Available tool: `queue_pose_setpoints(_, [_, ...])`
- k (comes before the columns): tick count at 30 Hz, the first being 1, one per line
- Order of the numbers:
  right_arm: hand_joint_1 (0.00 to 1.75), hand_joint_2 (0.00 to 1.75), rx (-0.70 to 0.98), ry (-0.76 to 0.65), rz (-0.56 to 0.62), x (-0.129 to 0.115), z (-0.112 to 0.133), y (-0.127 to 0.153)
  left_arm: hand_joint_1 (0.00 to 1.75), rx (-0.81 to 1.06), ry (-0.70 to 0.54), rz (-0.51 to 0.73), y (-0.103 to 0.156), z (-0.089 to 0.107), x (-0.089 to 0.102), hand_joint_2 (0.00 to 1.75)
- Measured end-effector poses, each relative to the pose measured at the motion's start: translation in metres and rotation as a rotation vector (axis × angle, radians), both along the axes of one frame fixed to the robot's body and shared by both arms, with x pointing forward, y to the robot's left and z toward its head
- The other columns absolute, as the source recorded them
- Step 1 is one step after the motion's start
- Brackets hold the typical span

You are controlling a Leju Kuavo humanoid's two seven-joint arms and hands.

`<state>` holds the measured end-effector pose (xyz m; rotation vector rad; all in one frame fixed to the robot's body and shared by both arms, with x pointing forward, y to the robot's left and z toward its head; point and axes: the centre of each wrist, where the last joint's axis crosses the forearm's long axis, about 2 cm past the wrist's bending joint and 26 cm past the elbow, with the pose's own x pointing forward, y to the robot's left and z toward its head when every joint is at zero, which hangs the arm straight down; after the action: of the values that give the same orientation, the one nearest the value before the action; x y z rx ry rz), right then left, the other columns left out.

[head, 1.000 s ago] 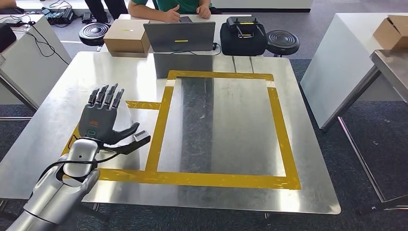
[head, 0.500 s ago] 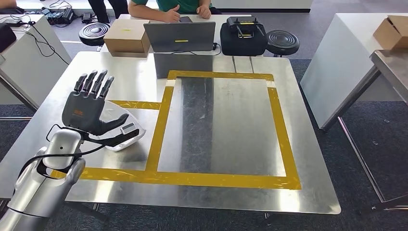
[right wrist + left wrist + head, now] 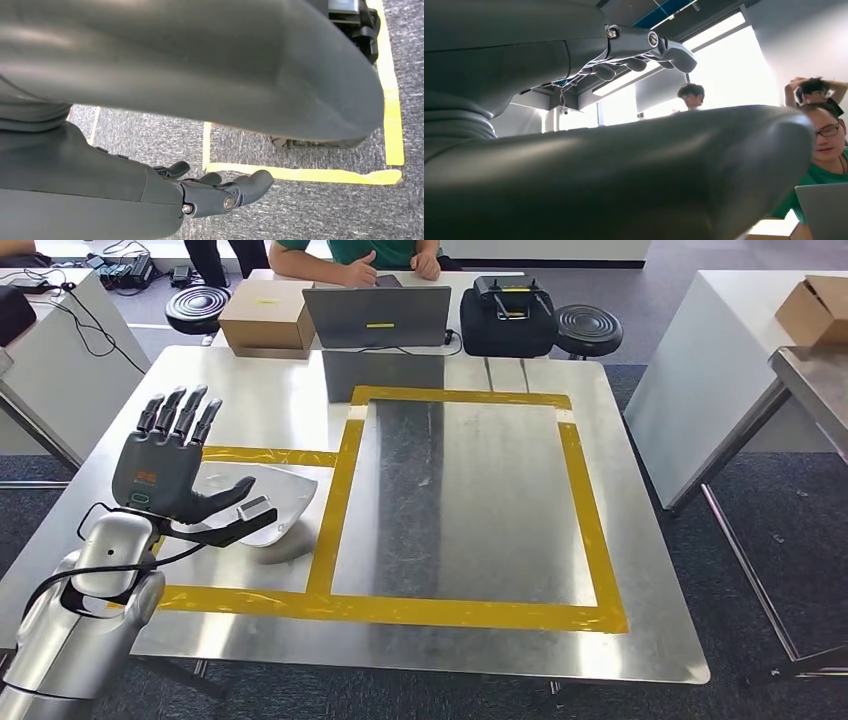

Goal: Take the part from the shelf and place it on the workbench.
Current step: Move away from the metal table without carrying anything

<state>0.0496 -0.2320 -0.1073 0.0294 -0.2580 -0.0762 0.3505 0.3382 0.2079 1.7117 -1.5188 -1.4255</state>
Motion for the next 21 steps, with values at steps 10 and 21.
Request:
queue_pose_setpoints(10, [0.00, 0.00, 0.000, -0.008, -0.005, 0.000, 0.000, 0.000, 0.00, -0.008, 0.023, 0.015, -0.001, -0.008, -0.006, 0.00])
queue_pose_setpoints(21, [0.00, 0.00, -0.001, -0.009, -0.004, 0.001, 0.000, 0.000, 0.00, -0.005, 0.034, 0.017, 0.000, -0.010, -0.008, 0.00])
